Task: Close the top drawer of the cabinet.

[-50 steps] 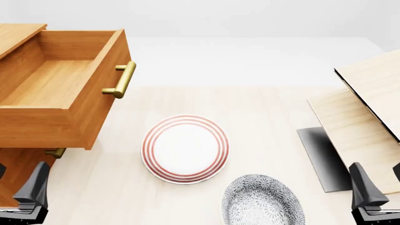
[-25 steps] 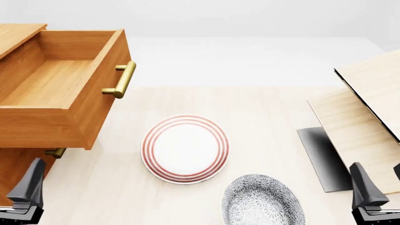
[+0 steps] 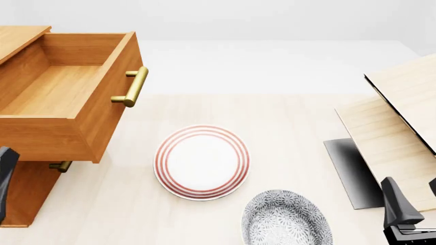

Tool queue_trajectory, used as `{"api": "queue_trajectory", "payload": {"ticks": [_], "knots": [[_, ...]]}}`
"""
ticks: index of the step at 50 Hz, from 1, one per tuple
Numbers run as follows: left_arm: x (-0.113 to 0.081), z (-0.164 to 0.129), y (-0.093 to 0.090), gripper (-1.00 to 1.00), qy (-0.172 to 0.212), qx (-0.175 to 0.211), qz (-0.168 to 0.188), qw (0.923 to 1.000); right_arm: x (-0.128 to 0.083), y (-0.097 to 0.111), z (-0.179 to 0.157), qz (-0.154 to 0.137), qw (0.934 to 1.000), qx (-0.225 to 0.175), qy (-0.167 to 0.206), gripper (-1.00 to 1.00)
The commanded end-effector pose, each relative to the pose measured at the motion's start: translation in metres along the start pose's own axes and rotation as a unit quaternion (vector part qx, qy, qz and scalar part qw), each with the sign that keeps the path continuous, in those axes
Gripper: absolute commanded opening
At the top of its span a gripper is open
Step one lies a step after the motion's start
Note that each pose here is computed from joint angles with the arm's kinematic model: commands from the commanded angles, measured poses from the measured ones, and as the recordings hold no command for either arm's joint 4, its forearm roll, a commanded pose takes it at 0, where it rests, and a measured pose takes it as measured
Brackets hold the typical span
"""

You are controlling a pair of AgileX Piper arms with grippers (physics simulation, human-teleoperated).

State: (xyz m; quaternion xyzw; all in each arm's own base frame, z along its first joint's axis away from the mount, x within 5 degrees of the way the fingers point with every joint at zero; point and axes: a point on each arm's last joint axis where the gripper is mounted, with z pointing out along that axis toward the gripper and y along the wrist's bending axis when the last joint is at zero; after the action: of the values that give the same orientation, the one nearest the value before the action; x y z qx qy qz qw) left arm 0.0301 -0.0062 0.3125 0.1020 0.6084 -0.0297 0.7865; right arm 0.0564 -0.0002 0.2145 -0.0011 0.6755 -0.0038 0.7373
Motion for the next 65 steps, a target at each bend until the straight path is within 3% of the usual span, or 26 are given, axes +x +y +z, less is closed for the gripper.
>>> {"api": "queue_trajectory", "payload": {"ticks": [1, 17, 27, 43, 51, 59, 65], "knots": [[-0.038, 0.012, 0.0, 1.0, -0.03, 0.064, -0.004, 0.9975, 0.0, 0.0, 0.0, 0.0, 1.0, 0.0, 0.0, 1.0], [-0.061, 0.07, -0.024, 1.0, -0.04, 0.168, -0.014, 0.9848, 0.0, 0.0, 0.0, 0.0, 1.0, 0.0, 0.0, 1.0], [-0.064, 0.111, -0.057, 1.0, -0.053, 0.223, 0.009, 0.9734, 0.0, 0.0, 0.0, 0.0, 1.0, 0.0, 0.0, 1.0], [-0.058, 0.153, -0.096, 1.0, -0.058, 0.256, 0.026, 0.9644, 0.0, 0.0, 0.0, 0.0, 1.0, 0.0, 0.0, 1.0], [-0.064, 0.178, -0.135, 1.0, -0.057, 0.3, 0.03, 0.9518, 0.0, 0.0, 0.0, 0.0, 1.0, 0.0, 0.0, 1.0], [-0.066, 0.202, -0.16, 1.0, -0.045, 0.314, 0.029, 0.9479, 0.0, 0.0, 0.0, 0.0, 1.0, 0.0, 0.0, 1.0], [-0.064, 0.216, -0.169, 1.0, -0.028, 0.315, 0.008, 0.9487, 0.0, 0.0, 0.0, 0.0, 1.0, 0.0, 0.0, 1.0]]}}
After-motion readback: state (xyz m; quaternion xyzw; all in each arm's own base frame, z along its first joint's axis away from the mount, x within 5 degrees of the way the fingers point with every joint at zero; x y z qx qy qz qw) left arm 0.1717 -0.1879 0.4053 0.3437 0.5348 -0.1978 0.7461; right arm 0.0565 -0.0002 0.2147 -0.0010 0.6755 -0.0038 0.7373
